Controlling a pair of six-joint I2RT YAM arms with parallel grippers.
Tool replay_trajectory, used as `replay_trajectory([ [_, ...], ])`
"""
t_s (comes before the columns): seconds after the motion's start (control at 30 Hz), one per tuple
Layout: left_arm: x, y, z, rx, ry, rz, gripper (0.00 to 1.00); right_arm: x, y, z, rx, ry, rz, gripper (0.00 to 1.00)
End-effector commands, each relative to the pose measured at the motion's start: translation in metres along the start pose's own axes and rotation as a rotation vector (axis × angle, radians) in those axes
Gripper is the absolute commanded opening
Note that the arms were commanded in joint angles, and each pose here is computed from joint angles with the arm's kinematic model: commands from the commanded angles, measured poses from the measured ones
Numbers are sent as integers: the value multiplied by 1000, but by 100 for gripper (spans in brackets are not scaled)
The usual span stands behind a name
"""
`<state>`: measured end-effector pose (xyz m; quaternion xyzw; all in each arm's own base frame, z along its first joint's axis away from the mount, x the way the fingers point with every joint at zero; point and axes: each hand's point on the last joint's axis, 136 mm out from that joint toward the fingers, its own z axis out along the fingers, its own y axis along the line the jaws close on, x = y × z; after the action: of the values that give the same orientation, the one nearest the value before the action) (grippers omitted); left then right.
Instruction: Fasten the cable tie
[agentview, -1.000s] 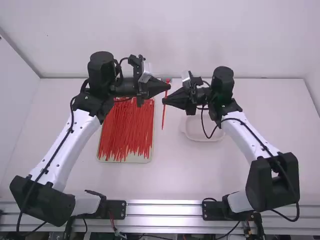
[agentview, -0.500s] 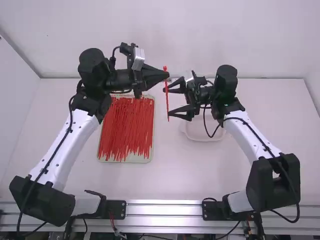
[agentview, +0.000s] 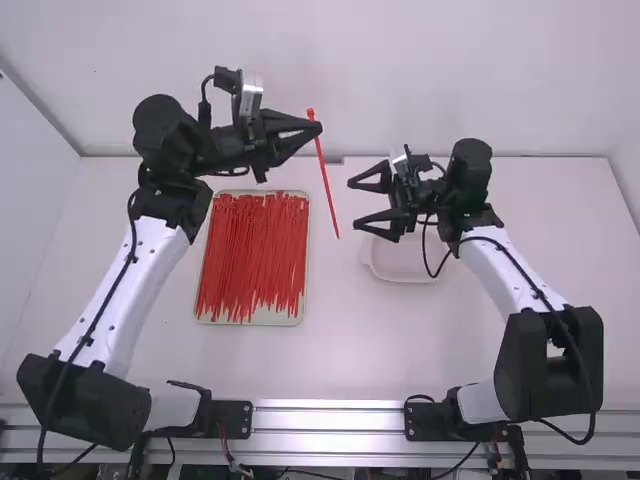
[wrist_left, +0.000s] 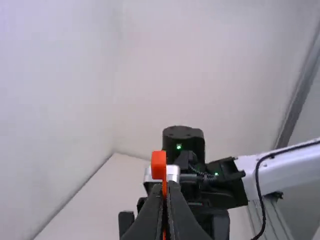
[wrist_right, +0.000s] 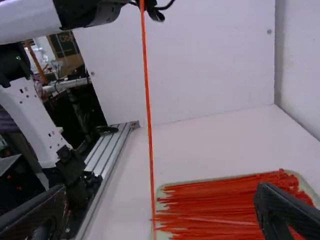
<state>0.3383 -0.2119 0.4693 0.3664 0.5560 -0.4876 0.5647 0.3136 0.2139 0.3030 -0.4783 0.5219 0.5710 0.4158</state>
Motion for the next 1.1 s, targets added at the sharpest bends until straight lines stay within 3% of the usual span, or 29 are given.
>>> replay_trajectory([
  [0.0, 4, 15, 0, -53, -3, -23, 2, -2, 7, 2, -17, 2, 10, 99],
  [0.23, 38, 49, 8, -88, 44, -120, 2, 11, 20, 25, -84, 14, -62, 99],
  [0.5, 89, 87, 8, -141, 114, -418, 2, 35, 28, 31, -116, -1, -389, 99],
  [0.87, 100, 61, -6, 22, 189, -634, 3, 35, 17, 12, -58, -17, -837, 99],
  [1.07, 100, 64, -4, -8, 187, -776, 2, 34, 10, 0, -21, -12, -1097, 99],
])
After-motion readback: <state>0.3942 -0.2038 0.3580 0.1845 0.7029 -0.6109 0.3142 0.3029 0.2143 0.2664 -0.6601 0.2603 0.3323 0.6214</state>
